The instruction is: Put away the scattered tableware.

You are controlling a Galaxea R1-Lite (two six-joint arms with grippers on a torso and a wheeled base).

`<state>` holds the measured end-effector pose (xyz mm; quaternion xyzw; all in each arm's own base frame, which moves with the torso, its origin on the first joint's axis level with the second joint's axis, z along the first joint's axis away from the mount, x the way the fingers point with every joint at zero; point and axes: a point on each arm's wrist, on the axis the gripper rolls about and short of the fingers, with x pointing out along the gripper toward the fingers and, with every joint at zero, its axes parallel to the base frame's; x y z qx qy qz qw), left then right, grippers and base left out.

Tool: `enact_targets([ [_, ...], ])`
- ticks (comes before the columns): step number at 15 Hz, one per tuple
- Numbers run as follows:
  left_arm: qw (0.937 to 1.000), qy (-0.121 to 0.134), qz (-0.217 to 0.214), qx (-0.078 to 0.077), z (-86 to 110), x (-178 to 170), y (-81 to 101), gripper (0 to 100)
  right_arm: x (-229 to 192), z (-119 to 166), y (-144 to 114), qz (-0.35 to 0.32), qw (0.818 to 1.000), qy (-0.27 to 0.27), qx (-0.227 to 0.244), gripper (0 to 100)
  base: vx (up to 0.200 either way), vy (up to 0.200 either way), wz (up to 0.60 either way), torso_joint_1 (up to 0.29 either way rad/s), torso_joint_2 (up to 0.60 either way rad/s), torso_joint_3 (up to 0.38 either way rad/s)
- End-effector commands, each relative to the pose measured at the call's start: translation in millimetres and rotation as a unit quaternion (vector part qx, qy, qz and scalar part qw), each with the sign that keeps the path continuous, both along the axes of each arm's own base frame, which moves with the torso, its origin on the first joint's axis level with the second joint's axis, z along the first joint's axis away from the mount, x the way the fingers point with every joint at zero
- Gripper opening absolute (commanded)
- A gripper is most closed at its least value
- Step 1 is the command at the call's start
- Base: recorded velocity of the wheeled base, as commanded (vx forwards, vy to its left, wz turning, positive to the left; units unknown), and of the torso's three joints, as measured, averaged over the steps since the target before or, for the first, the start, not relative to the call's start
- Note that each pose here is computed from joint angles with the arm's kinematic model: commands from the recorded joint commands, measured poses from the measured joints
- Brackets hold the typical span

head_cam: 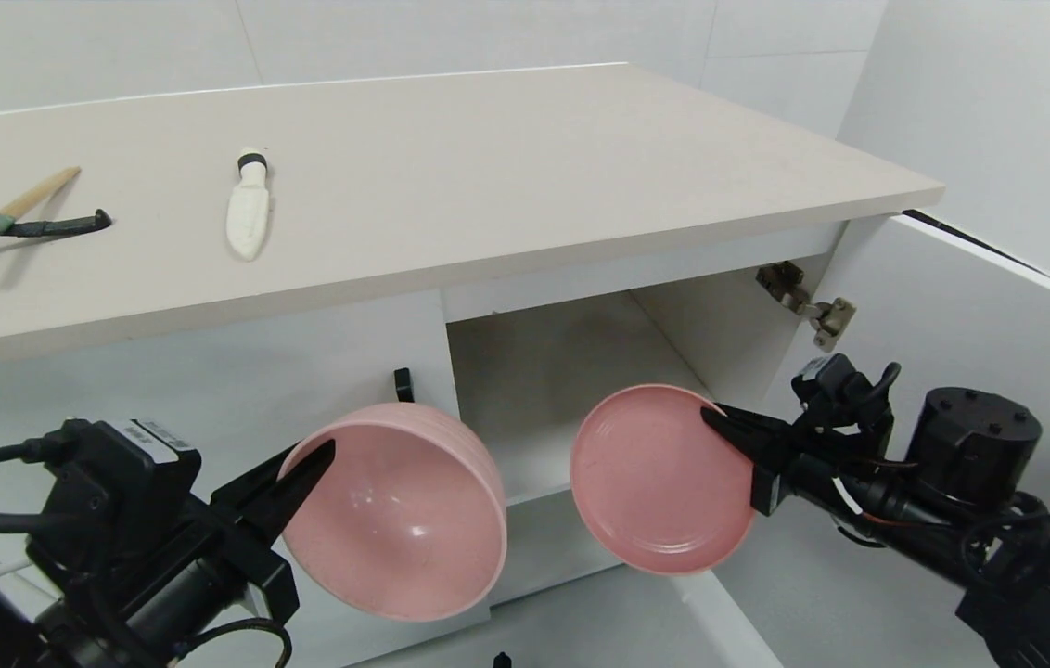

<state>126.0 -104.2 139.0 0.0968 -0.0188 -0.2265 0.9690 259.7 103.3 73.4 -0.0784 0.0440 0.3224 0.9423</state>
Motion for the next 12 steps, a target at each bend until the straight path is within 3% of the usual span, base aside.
enact_targets([
  [1, 1.0, -0.002, 0.006, -0.001, 0.6, 1.1, 1.5, 0, 25.5, -7.1, 9.6, -0.002, 1.0, -0.007, 0.013, 0, 0.0, 0.0, 0.0, 0.0, 0.0, 0.0],
  [5, 1.0, 0.003, 0.007, 0.004, -2.0, 0.2, 2.7, 0, 48.9, -16.5, 16.6, -0.012, 0.998, 0.018, 0.063, 0, 0.0, 0.0, 0.0, 0.0, 0.0, 0.0],
  [8, 0.9998, 0.01, 0.011, 0.01, -5.7, -1.1, 5.4, 0, 75.6, -39.7, 24.5, -0.025, 0.992, 0.057, 0.112, 0, 0.0, 0.0, 0.0, 0.0, 0.0, 0.0],
  [12, 0.9992, 0.01, 0.037, 0.009, -5.4, 4.7, 11.7, 0, 105.4, -60.4, 34.6, -0.028, 0.986, 0.067, 0.15, 0, 0.0, 0.0, 0.0, 0.0, 0.0, 0.0],
])
